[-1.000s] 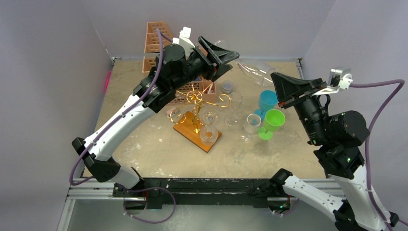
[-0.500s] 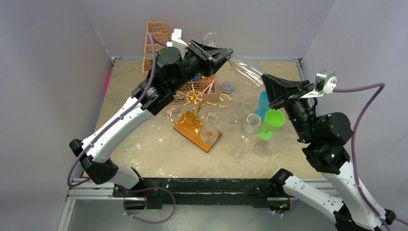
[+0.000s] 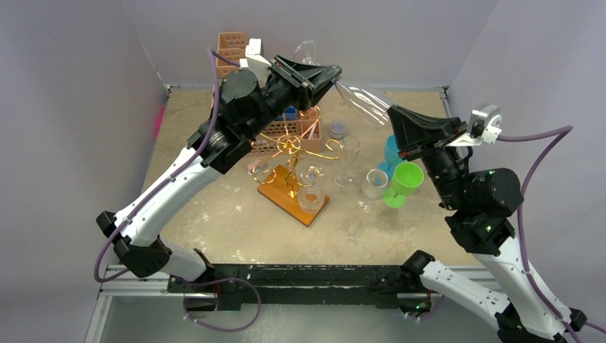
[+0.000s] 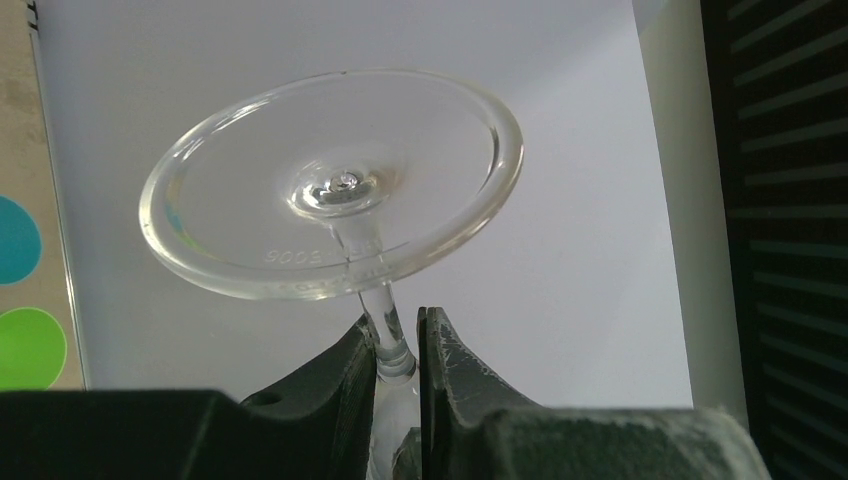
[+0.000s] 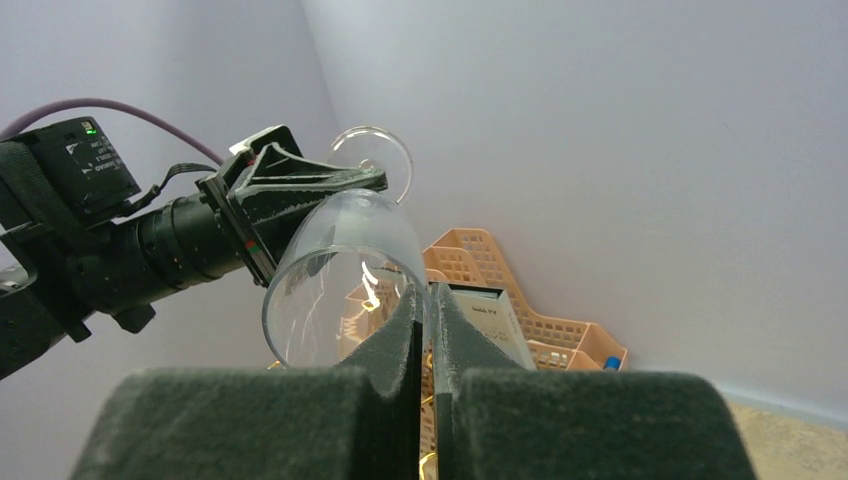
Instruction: Place the wine glass upside down on the wine glass rack
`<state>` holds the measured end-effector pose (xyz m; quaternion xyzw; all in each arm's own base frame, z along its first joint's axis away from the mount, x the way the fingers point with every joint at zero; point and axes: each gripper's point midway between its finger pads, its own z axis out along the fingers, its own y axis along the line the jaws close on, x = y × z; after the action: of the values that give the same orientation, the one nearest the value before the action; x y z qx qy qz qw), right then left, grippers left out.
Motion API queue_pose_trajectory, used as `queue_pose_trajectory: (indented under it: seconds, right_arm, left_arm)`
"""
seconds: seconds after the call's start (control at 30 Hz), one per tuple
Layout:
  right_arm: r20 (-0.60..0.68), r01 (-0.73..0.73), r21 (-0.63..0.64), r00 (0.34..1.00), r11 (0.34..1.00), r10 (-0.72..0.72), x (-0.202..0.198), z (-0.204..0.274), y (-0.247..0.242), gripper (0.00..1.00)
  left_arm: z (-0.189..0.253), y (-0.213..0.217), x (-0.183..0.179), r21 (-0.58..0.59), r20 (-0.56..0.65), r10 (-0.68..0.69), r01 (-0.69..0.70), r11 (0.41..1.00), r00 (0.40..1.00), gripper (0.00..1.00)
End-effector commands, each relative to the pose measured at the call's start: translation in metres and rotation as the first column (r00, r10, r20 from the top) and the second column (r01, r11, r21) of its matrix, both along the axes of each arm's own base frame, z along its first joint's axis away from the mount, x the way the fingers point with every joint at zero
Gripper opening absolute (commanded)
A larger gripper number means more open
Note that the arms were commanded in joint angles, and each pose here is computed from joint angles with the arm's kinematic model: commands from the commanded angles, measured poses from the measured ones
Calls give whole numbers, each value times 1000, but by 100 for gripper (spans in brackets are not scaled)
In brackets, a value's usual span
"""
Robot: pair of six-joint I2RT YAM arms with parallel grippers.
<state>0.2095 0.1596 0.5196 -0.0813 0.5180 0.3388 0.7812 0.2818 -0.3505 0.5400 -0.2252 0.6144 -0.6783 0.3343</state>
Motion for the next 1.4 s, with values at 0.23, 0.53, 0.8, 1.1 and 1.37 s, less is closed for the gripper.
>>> queue_pose_trajectory:
  seconds: [0.23, 0.53, 0.8, 1.1, 1.37]
  right_arm:
    - [-43, -70, 81, 996, 994, 74, 2, 6, 13, 0]
    - [-94, -48, 68, 994, 997, 55, 4, -7, 10, 31]
    - [-110, -39, 54, 993, 998, 44, -1, -24, 3, 54]
    - [-150, -12, 28, 989, 1000, 16, -8, -41, -9, 58]
    - [-169, 6, 29, 986, 1000, -1, -4, -42, -10, 58]
  left_arm:
    - [3, -14, -22, 56, 91, -86, 81, 995, 992, 0]
    - [12, 8, -12, 91, 194, 43, -62, 994, 980, 0]
    - [34, 35, -3, 132, 351, 134, -190, 973, 927, 0]
    - [40, 92, 16, 314, 550, 179, -401, 861, 816, 0]
    - [57, 150, 2, 464, 682, 184, -613, 639, 707, 0]
